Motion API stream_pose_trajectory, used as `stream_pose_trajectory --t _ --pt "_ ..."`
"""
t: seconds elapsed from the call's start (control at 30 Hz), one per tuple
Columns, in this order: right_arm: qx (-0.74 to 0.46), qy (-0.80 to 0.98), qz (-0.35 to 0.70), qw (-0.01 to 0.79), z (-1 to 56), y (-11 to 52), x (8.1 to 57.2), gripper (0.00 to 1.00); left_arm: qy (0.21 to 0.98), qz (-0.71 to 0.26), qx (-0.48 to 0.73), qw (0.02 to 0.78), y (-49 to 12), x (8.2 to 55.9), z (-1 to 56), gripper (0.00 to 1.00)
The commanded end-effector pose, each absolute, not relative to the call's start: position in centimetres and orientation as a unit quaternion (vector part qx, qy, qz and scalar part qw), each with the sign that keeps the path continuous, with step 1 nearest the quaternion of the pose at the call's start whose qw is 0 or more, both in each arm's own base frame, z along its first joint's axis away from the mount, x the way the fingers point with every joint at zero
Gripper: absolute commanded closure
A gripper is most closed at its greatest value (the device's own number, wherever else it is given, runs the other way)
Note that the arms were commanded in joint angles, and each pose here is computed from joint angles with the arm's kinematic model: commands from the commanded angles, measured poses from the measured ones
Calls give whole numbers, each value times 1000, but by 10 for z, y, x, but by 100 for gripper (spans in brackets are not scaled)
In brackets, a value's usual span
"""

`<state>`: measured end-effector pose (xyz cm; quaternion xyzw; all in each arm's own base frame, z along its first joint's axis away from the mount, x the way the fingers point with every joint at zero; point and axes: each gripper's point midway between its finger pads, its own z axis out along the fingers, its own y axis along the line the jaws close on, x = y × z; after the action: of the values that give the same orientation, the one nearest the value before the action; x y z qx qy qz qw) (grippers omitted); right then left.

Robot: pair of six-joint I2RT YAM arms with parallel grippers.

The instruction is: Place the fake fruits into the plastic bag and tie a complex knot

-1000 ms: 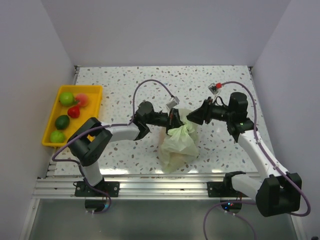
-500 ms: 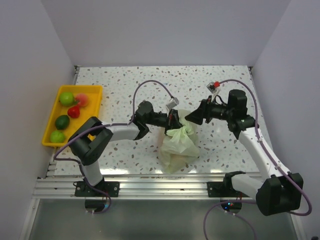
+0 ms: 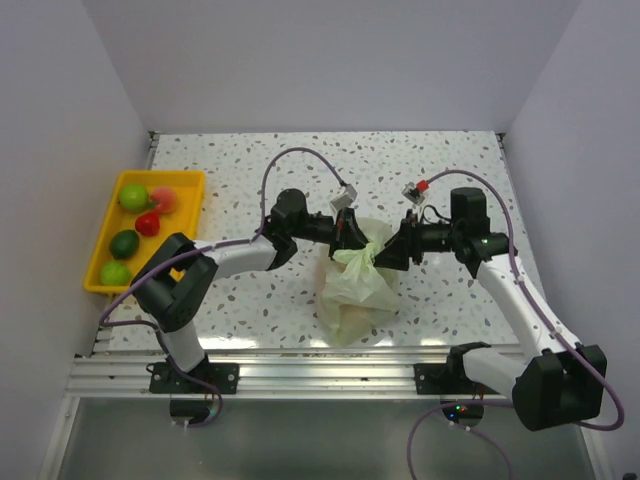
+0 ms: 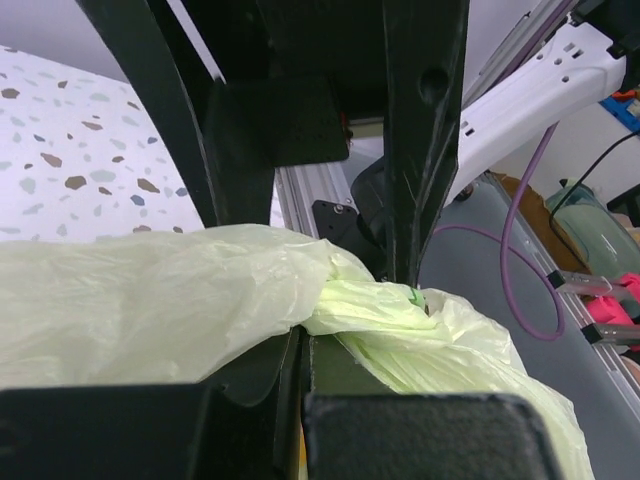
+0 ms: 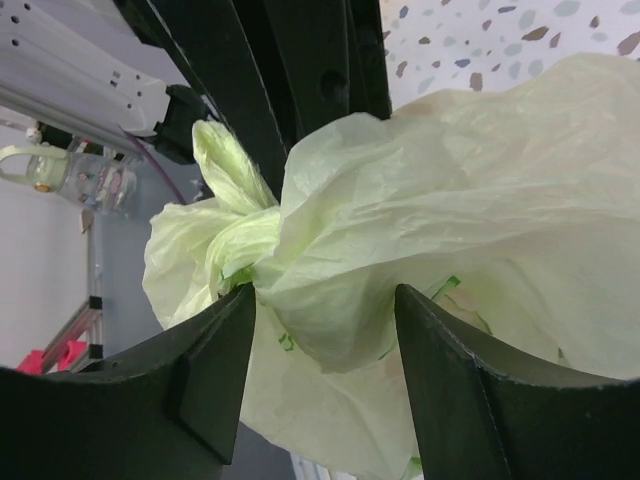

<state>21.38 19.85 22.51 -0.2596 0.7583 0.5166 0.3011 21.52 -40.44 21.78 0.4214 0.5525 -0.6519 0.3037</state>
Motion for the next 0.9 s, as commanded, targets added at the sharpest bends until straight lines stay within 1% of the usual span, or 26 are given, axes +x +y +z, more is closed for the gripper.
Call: stream_pose_trajectory --t 0.0,0.1,0.17,0.23,0.27,0.3,0.33,0.43,0.5,0.53,0.63,0.67,0.8,0.87 --pt "-272 742 542 285 229 205 201 38 514 -654 427 355 -405 226 261 100" --pt "-264 737 546 297 237 208 206 37 508 -658 422 362 -410 233 270 100" --pt "-257 733 542 321 247 210 217 61 506 -658 423 363 -412 236 271 100" --pt "-250 734 525 350 255 209 231 74 513 -658 423 353 -413 235 264 100" --pt "-249 735 520 355 258 209 236 74 513 -657 426 351 -412 234 262 100" --pt "-251 735 514 363 260 209 241 73 518 -657 427 343 -410 231 257 100" --pt "-255 734 508 372 269 208 245 68 523 -657 427 336 -409 229 252 100" --pt "-261 732 496 389 278 208 254 66 533 -656 428 321 -404 220 241 100" --pt "-261 731 496 389 278 208 256 61 538 -656 427 313 -400 215 233 100" --pt "-263 732 498 384 277 208 254 59 540 -656 426 310 -398 213 231 100" --pt "-271 737 492 376 272 206 246 46 540 -658 426 307 -394 208 228 100" --pt "-274 739 491 372 269 205 243 43 540 -658 426 306 -394 207 227 100" --pt "-284 759 464 359 255 195 227 35 536 -664 423 304 -393 206 228 100" --pt "-287 769 445 358 250 184 222 35 533 -666 421 307 -393 207 231 100"
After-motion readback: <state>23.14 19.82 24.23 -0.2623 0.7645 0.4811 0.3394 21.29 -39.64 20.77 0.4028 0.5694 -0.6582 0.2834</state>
